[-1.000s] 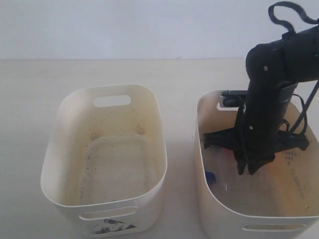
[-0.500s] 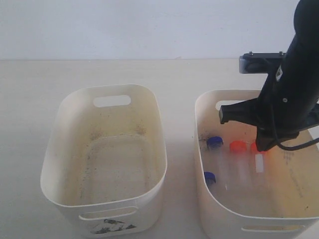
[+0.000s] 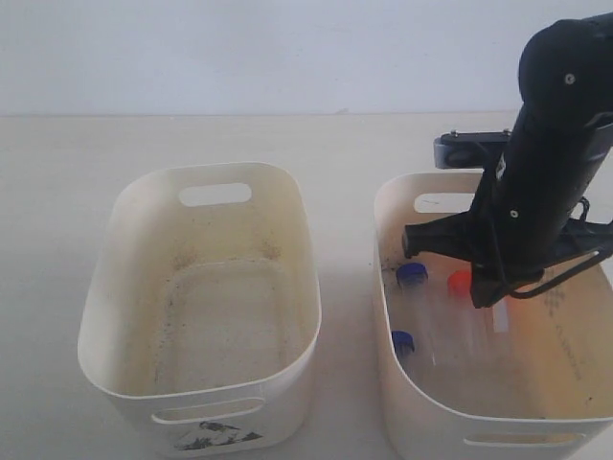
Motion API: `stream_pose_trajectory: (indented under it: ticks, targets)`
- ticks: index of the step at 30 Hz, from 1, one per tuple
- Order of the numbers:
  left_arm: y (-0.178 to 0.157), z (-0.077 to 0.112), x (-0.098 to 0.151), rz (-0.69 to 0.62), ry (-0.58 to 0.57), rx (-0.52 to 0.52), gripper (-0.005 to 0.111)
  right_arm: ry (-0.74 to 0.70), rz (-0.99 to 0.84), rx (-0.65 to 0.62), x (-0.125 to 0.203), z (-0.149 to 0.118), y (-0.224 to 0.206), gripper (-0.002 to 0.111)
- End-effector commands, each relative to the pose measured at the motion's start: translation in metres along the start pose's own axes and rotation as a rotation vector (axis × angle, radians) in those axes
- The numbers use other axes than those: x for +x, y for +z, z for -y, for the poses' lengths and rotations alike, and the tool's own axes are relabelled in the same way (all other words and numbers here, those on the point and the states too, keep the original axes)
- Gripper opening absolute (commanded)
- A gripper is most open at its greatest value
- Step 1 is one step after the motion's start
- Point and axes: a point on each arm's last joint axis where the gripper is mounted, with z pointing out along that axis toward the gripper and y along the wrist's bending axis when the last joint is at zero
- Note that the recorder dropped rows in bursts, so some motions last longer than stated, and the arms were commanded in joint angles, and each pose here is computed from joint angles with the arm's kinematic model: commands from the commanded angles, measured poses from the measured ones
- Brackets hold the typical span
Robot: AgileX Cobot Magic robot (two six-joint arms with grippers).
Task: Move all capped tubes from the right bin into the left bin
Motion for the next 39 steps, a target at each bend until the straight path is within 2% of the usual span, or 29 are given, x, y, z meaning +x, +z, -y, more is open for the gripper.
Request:
stream_pose_trajectory:
  ticks: [1,8,27,34,36,37,39]
  targets:
    - [0.0,0.0,-0.002,0.012,-0.017,0.002,0.004,0.012,0.003,-0.035,0.0,-0.002,-0.006,0.001]
    - [0.0,0.0,-0.002,0.012,-0.017,0.002,0.004,-0.038,0.025,-0.063,0.003,-0.017,-0.005,0.001]
    - [0.0,0.0,-0.002,0.012,-0.017,0.002,0.004,-0.053,0.018,0.029,-0.007,-0.013,0.022,0.001]
    - [0.0,0.0,-0.002,0.012,-0.017,0.002,0.004,-0.067,-0.045,0.057,-0.008,-0.013,0.041,0.002]
    - [0.0,0.0,-0.002,0.012,-0.017,0.002,0.004,-0.069,-0.047,0.058,-0.007,-0.013,0.041,0.019]
    - [0.0,0.0,-0.002,0.012,-0.017,0.002,0.004,-0.073,-0.047,0.058,-0.007,-0.013,0.041,0.041]
    - [0.0,0.0,-0.002,0.012,-0.017,0.002,0.004,-0.068,-0.045,0.057,-0.008,-0.013,0.041,0.068]
